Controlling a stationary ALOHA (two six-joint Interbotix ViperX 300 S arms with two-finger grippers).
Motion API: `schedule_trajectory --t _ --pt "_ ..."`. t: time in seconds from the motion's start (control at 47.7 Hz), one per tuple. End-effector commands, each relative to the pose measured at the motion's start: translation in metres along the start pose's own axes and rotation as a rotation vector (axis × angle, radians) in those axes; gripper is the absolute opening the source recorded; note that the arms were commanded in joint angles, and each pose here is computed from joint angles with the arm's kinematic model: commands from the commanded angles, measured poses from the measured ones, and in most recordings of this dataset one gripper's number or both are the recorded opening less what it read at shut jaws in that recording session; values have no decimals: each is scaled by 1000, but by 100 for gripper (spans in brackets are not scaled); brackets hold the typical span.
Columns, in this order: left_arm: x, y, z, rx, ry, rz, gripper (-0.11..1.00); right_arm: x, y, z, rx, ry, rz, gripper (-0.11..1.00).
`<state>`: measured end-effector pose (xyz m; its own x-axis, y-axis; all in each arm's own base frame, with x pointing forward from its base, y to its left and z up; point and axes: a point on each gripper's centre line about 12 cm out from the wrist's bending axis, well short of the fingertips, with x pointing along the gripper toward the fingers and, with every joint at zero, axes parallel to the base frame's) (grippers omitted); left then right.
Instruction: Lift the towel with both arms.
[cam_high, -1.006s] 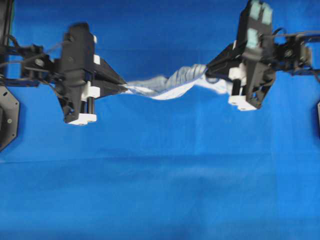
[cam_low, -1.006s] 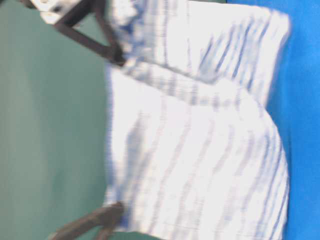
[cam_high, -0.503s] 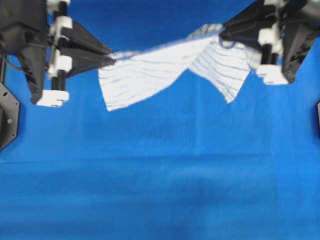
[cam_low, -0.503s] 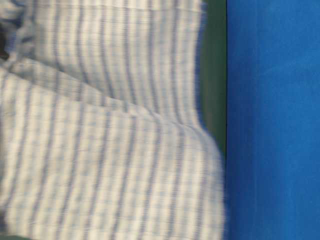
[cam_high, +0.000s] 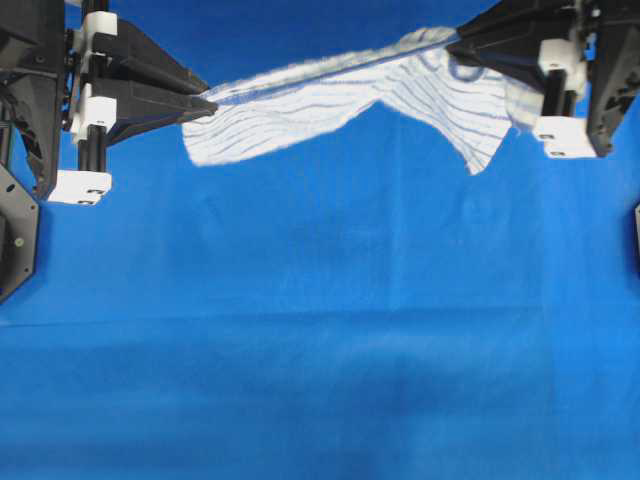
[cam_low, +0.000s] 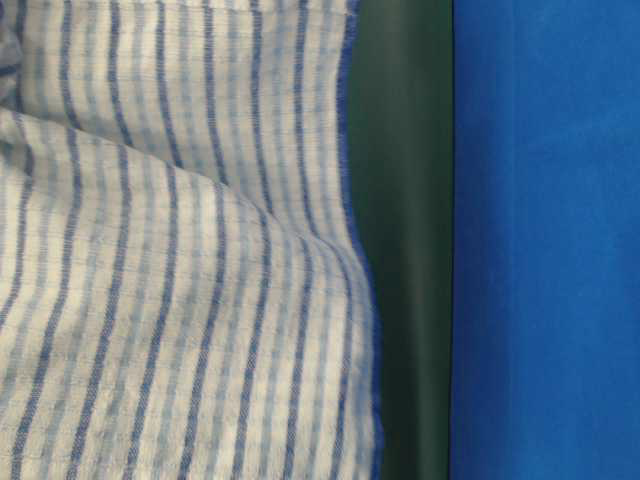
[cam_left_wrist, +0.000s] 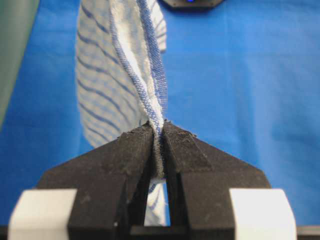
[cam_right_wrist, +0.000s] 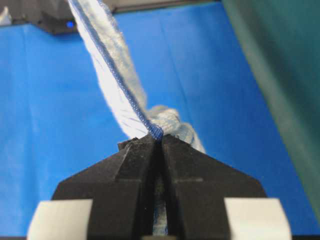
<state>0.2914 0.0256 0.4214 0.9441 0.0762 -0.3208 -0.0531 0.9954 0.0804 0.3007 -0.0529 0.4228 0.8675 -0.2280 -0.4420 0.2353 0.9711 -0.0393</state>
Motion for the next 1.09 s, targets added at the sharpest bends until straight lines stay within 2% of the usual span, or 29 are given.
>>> schedule_trajectory --t 0.0,0.063,0.189,0.252,0.356,0.419,0.503,0.566,0.608,0.692,0.776,0.881,1.069 --pt "-4 2 12 20 -36 6 4 -6 -1 11 -4 -38 -2 4" --pt "-5 2 13 38 -45 7 4 -7 -1 13 -12 -49 -1 4" --pt "-6 2 14 38 -50 8 7 -6 -1 14 -23 -56 1 4" --pt "-6 2 14 33 -53 8 21 -5 -1 13 -25 -53 1 4" --pt "-7 2 14 33 -62 9 52 -1 0 12 -32 -41 0 5" --pt "-7 2 13 33 -67 10 72 1 0 10 -31 -34 0 22" --pt "-7 2 11 35 -68 10 89 3 -1 8 -44 -28 -6 49" --pt "-7 1 10 33 -64 10 88 3 -2 7 -51 -25 -17 63" --pt "-6 1 8 32 -59 9 87 4 -2 5 -55 -20 -20 69" --pt "-1 1 1 30 -45 8 87 8 -2 -2 -53 1 -21 65" --pt "11 -1 -17 28 -16 6 87 18 -1 -21 -47 50 -20 65" --pt "31 -3 -46 25 11 5 87 36 2 -56 -37 122 -10 65" --pt "71 -7 -109 23 65 3 87 67 8 -114 14 187 13 65"
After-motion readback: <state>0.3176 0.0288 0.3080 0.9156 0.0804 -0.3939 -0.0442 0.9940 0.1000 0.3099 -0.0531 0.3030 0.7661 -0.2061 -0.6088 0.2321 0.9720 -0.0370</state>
